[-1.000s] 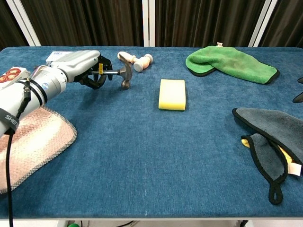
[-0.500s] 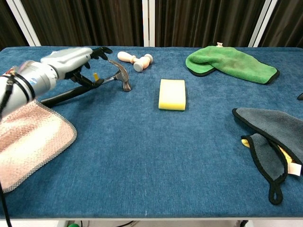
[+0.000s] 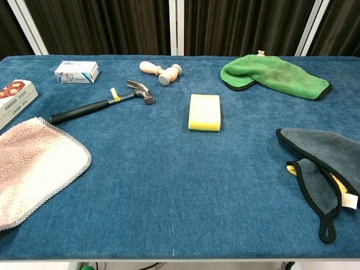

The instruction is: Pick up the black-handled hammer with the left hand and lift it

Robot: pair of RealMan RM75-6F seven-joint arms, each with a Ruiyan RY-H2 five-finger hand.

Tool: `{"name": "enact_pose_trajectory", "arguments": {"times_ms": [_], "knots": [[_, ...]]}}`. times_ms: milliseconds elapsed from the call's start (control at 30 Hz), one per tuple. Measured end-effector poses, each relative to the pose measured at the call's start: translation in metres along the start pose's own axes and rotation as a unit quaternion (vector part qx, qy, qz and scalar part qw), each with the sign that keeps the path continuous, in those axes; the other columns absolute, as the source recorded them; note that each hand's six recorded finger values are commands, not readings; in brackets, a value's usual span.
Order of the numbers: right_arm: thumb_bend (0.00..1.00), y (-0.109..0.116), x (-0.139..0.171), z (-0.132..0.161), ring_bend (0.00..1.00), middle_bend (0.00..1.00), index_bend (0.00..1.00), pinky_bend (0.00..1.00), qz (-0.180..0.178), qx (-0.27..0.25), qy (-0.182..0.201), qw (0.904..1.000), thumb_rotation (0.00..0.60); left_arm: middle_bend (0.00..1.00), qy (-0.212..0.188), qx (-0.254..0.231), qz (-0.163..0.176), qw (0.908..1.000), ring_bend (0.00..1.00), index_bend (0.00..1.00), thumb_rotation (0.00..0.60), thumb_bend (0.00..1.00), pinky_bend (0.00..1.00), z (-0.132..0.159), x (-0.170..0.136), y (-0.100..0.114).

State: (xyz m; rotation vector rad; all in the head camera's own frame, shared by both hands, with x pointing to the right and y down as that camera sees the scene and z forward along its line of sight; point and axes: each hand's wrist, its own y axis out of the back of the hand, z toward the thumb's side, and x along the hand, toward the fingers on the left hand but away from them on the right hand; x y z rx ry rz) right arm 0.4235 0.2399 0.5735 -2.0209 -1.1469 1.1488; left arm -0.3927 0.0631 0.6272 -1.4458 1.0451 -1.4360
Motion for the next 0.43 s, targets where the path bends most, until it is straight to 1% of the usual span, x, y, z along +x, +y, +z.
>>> {"name": "enact_pose_trajectory", "arguments": {"times_ms": [100,167,267,433], "knots": [[0.10,0.013,0.005,-0.011,0.00,0.19,0.13,0.06,-0.029,0.022,-0.022,0.9991,0.600,0.14,0.034,0.035,0.005,0.9988,0.09,0.10,0.600,0.33,0.16,-0.034,-0.027,0.009],[0.10,0.017,0.007,-0.014,0.00,0.19,0.13,0.06,-0.036,0.023,-0.026,0.9988,0.600,0.14,0.044,0.042,0.001,0.9981,0.09,0.10,0.600,0.33,0.16,-0.046,-0.043,0.011],[0.10,0.023,0.008,-0.018,0.00,0.19,0.13,0.06,-0.044,0.026,-0.032,0.9982,0.600,0.14,0.049,0.034,-0.005,0.9982,0.09,0.10,0.600,0.33,0.16,-0.054,-0.070,0.010],[0.10,0.023,0.004,-0.022,0.00,0.19,0.13,0.06,-0.035,0.027,-0.036,0.9984,0.600,0.14,0.047,0.013,-0.012,0.9987,0.09,0.10,0.600,0.33,0.15,-0.061,-0.116,0.008]]}}
